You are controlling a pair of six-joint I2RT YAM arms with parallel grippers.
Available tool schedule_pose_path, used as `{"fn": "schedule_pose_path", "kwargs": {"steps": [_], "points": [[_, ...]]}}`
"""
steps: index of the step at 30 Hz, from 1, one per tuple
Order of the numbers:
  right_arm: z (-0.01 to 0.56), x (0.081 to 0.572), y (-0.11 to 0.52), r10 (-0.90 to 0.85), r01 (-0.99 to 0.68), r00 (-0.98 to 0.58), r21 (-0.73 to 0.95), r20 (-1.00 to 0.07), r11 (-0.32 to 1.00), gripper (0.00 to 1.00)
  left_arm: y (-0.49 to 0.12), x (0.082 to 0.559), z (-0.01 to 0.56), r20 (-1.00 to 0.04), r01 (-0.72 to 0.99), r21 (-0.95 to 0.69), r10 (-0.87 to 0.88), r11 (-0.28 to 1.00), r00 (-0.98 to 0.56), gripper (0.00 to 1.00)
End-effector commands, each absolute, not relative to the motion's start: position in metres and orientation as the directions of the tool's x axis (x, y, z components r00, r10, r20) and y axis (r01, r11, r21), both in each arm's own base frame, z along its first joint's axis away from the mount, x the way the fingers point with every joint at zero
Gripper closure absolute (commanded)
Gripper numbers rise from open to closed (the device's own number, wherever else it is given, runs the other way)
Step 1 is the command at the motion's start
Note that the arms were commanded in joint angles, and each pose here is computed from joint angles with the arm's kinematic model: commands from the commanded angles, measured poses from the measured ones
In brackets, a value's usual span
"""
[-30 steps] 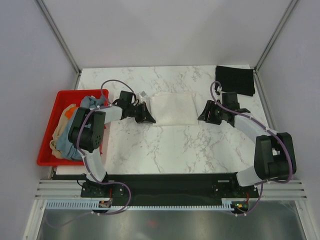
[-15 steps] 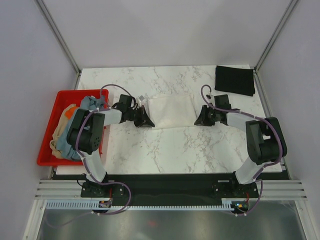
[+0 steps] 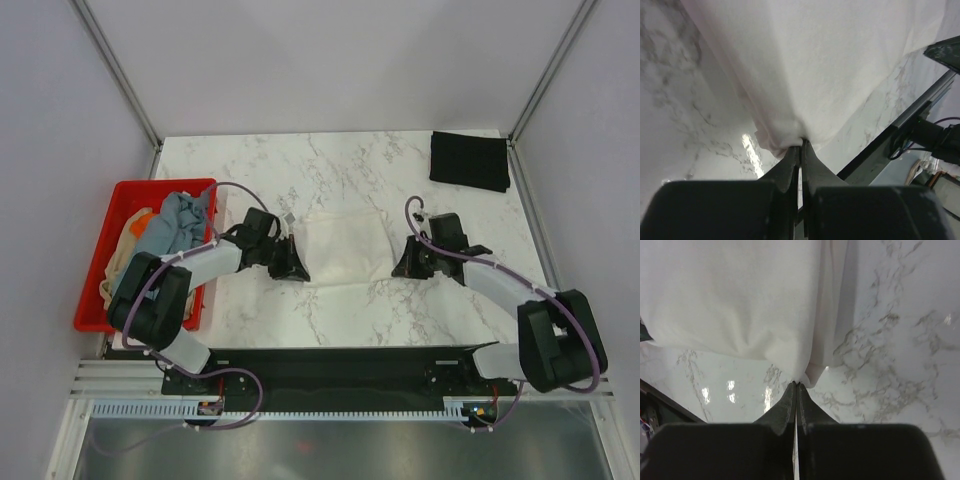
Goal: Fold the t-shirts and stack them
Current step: Fold the tshirt
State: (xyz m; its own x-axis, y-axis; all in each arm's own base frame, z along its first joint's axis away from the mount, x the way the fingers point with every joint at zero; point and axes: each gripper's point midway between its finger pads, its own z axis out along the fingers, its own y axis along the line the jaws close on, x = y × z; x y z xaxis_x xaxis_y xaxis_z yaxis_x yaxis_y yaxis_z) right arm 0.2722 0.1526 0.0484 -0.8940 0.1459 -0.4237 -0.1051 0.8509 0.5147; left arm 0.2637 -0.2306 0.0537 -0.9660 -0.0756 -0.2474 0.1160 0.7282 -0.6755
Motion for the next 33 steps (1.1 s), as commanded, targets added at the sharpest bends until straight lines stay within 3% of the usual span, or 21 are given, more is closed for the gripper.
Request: {"fn": "schedule_pose_path", "kwargs": {"steps": [1,5,9,10,11,12,14,19,23,25,33], "points": [[0.047,0.228,0.151,0.149,-0.062,-0.918,0.505,-0.367,0.861,0.98,-0.229,0.205,0.037,-0.150,0.080,-0.615,-0.017,0.784,-0.989,0.97],[0.044,0.197,0.145,0.224,0.030,-0.918,0.507,-0.327,0.862,0.87,-0.225,0.175,0.040,-0.168,0.123,-0.622,0.021,0.774,-0.986,0.97],[0.062,0.188,0.149,0.268,0.058,-0.909,0.539,-0.320,0.840,0.73,-0.230,0.183,0.071,-0.272,0.189,-0.652,0.006,0.734,-0.962,0.97],[0.068,0.188,0.148,0.275,0.065,-0.907,0.537,-0.320,0.841,0.61,-0.232,0.190,0.085,-0.314,0.214,-0.662,-0.006,0.718,-0.949,0.97],[0.077,0.192,0.149,0.276,0.053,-0.900,0.542,-0.338,0.839,0.56,-0.220,0.212,0.084,-0.346,0.130,-0.602,-0.111,0.788,-0.932,0.53],[0.095,0.203,0.151,0.274,0.020,-0.881,0.547,-0.386,0.837,0.53,-0.204,0.195,0.080,-0.259,0.061,-0.549,-0.101,0.834,-0.961,0.49],[0.109,0.221,0.150,0.234,-0.043,-0.856,0.514,-0.462,0.857,0.49,-0.196,0.216,0.091,-0.315,0.069,-0.534,-0.122,0.843,-0.941,0.43],[0.133,0.290,0.169,0.084,-0.217,-0.813,0.433,-0.577,0.875,0.49,-0.175,0.252,0.093,-0.339,0.039,-0.512,-0.160,0.858,-0.927,0.37],[0.131,0.327,0.187,-0.069,-0.395,-0.757,0.371,-0.650,0.840,0.48,-0.180,0.285,0.094,-0.425,0.152,-0.491,-0.084,0.858,-0.901,0.37],[0.122,0.335,0.198,-0.180,-0.509,-0.729,0.348,-0.660,0.787,0.48,-0.186,0.293,0.095,-0.451,0.200,-0.507,-0.061,0.838,-0.890,0.39],[0.082,0.360,0.191,-0.362,-0.643,-0.669,0.263,-0.649,0.719,0.45,-0.190,0.325,0.088,-0.527,0.327,-0.465,0.040,0.822,-0.849,0.44]]}}
